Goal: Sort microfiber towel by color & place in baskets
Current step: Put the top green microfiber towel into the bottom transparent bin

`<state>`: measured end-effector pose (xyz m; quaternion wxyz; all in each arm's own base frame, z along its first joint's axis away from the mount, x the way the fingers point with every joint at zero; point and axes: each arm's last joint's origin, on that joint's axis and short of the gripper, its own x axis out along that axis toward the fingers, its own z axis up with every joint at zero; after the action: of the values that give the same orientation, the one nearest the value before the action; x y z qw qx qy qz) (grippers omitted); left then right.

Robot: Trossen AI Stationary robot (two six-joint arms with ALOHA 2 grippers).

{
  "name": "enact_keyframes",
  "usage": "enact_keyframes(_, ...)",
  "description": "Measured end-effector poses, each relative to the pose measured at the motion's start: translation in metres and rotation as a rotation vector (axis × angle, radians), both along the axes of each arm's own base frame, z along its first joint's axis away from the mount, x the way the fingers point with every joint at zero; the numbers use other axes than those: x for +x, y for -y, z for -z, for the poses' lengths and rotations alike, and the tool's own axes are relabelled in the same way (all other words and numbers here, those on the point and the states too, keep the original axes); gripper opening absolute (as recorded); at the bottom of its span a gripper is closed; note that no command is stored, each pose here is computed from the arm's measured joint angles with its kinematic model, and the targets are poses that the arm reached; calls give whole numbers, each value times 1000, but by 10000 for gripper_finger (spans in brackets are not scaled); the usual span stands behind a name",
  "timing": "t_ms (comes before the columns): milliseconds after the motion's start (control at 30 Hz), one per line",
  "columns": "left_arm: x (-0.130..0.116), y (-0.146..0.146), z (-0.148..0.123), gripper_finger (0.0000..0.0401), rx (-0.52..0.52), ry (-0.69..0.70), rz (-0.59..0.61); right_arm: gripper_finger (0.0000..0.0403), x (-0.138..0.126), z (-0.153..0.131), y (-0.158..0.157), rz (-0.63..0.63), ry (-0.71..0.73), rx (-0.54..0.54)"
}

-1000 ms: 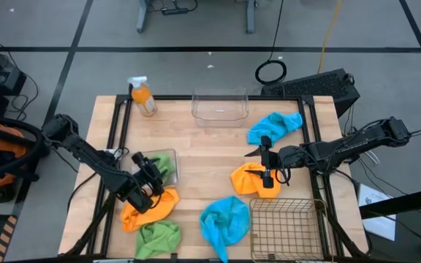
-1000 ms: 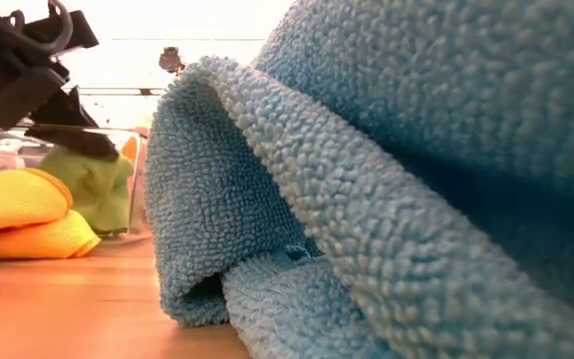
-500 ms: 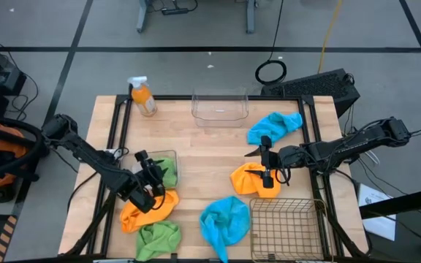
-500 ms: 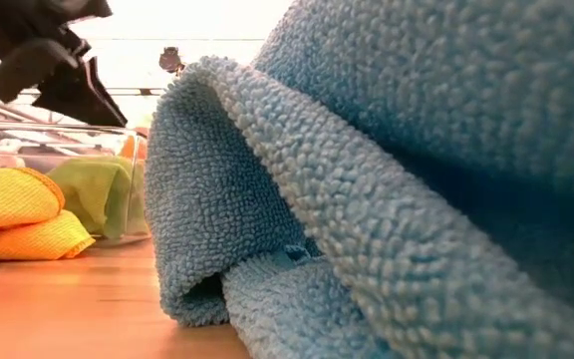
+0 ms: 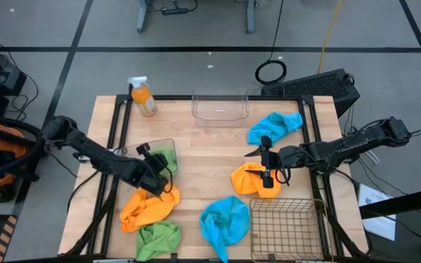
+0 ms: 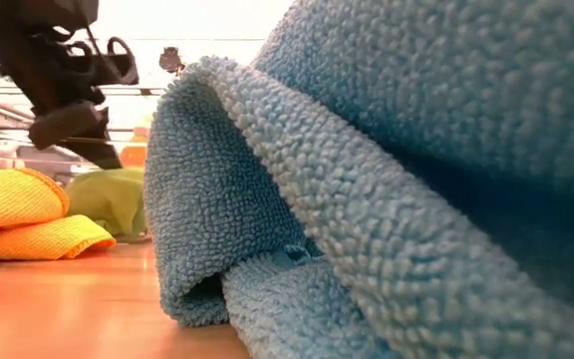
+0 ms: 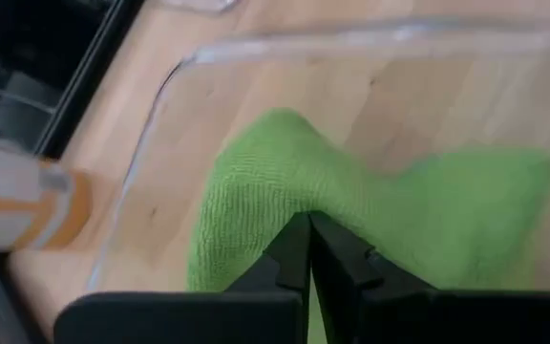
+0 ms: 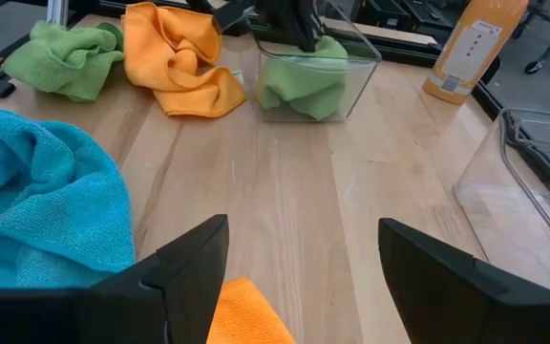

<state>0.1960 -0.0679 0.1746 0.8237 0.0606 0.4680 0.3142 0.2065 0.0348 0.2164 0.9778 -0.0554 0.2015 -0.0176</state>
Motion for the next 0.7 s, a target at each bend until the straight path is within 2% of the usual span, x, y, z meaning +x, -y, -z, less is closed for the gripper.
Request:
enact_keyframes(167,13,-10,-1,9,-37,29,17,258,0,0,0,-2,0,-5)
enact_keyframes(400,19,-19,-8,4,-143,-67,71,258,0,1,0,-1,-8,-3)
enact_keyframes(533,22,-20,-15,4,-208,-71,94,258,-1,2,0,-1,-18,-5)
enact_keyframes(700,25,-25,-12,3,-211,-89,91,258,-1,2,0,-1,-17,-5)
